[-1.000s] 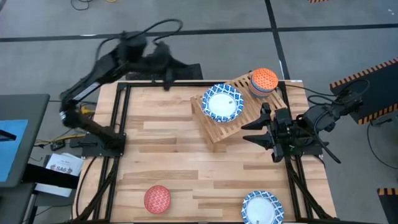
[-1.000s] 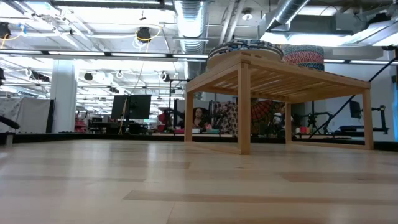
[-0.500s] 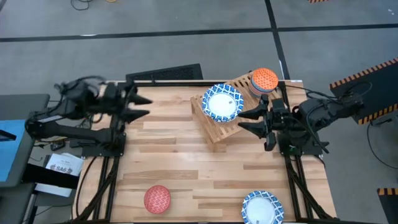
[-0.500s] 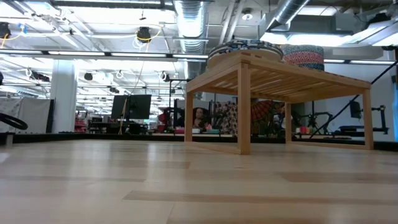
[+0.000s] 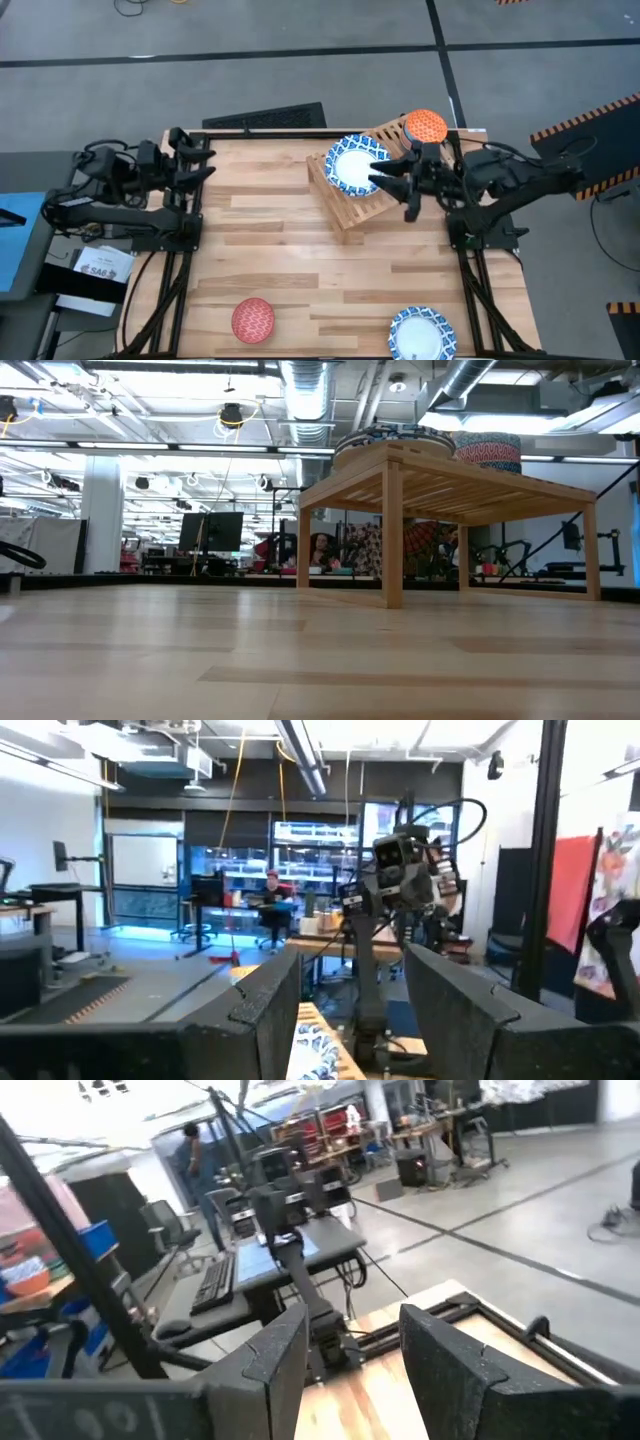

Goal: Place and stack bowls onto a shelf
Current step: Stack the red pattern bowl on top of the orange pattern bowl on the shelf

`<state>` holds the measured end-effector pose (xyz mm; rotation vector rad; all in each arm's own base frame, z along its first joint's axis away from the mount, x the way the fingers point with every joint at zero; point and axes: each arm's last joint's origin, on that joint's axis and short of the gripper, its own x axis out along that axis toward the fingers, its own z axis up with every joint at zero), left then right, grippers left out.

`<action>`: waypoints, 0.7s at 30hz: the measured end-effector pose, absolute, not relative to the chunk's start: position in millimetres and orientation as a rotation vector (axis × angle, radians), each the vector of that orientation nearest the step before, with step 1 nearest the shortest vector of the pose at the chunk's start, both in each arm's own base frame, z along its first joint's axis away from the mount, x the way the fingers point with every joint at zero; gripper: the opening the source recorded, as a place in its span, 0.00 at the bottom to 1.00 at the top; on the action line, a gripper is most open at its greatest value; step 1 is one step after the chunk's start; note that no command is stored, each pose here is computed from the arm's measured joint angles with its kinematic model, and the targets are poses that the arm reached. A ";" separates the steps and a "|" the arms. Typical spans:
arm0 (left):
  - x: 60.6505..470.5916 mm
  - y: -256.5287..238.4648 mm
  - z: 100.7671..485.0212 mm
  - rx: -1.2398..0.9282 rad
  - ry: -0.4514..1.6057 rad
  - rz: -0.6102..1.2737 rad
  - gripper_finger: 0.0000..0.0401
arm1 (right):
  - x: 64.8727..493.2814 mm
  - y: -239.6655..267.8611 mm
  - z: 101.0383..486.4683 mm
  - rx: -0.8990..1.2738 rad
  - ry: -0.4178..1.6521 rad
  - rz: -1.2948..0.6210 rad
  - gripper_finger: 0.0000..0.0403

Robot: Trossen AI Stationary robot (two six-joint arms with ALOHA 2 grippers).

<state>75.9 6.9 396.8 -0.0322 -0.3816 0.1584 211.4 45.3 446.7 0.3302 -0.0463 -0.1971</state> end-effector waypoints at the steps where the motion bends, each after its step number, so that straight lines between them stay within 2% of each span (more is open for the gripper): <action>1: 77.0 6.9 396.5 -0.039 -0.377 0.157 0.41 | 214.6 45.2 444.7 0.336 -0.034 -0.204 0.46; 5: 90.2 7.0 390.3 -0.189 -0.307 0.120 0.41 | 217.8 47.4 431.6 0.277 0.087 -0.173 0.46; 10: 123.6 0.8 368.7 -0.412 -0.057 -0.011 0.41 | 214.6 49.9 422.0 0.209 0.200 -0.136 0.46; 13: 148.7 -10.9 351.2 -0.486 0.158 -0.098 0.40 | 211.7 49.3 421.0 0.181 0.219 -0.139 0.46; 16: 168.9 -30.2 330.8 -0.536 0.458 -0.161 0.38 | 208.0 48.8 423.3 0.155 0.212 -0.133 0.46; 21: 184.9 -73.4 301.9 -0.539 0.852 -0.289 0.36 | 204.6 47.8 424.5 0.161 0.208 -0.131 0.46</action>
